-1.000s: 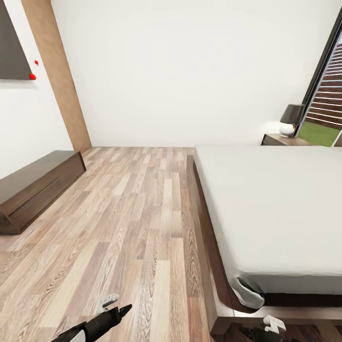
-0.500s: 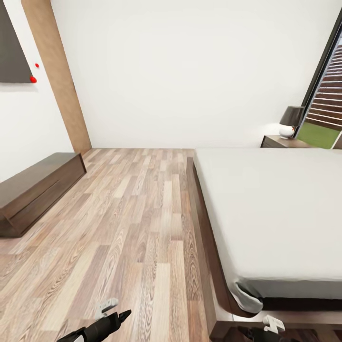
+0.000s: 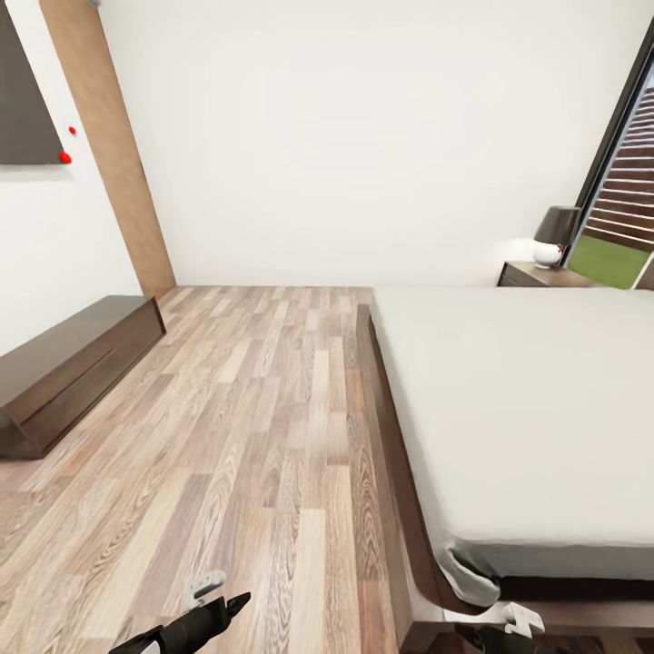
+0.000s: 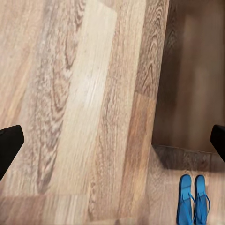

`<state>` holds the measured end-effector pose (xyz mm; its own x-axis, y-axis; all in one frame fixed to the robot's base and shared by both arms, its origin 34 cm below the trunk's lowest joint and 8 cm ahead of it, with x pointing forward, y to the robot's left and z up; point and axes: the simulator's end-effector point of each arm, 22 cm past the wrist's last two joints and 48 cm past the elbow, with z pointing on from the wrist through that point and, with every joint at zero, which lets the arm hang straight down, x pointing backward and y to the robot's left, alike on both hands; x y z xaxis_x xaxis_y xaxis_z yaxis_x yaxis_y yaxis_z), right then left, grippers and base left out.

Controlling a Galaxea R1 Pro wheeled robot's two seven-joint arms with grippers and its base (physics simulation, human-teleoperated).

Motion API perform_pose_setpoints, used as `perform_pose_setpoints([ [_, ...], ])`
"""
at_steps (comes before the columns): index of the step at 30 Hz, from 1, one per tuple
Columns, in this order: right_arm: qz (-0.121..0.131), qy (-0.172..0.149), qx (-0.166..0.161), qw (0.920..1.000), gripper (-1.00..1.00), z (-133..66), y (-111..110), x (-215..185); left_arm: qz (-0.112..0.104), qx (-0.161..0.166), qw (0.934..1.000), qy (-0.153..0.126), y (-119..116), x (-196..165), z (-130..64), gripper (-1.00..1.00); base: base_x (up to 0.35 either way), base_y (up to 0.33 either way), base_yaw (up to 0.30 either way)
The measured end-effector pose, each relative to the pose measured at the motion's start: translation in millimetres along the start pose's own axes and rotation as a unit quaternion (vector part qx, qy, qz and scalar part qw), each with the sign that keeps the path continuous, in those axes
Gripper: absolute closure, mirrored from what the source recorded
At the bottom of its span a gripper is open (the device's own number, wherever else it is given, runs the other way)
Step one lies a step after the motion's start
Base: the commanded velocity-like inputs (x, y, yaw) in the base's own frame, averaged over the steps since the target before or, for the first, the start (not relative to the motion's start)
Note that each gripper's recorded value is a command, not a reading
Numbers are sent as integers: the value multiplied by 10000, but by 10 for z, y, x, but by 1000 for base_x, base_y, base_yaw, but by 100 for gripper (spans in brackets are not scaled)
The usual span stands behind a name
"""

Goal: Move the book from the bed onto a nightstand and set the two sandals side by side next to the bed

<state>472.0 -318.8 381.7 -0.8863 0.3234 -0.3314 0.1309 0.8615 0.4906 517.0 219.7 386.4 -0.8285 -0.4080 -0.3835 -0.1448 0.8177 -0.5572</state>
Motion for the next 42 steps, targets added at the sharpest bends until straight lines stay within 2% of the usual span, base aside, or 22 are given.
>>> perform_pose_setpoints([
  [18, -1, 5, -8, 10000, -100, -268, 190, -170, 2, -5, 10000, 2, -213, -185, -235, -100, 0, 0, 0],
  [42, -55, -129, -53, 9999, -100, -313, 250, -282, 56, 50, 9999, -111, -286, -292, -275, -100, 0, 0, 0],
])
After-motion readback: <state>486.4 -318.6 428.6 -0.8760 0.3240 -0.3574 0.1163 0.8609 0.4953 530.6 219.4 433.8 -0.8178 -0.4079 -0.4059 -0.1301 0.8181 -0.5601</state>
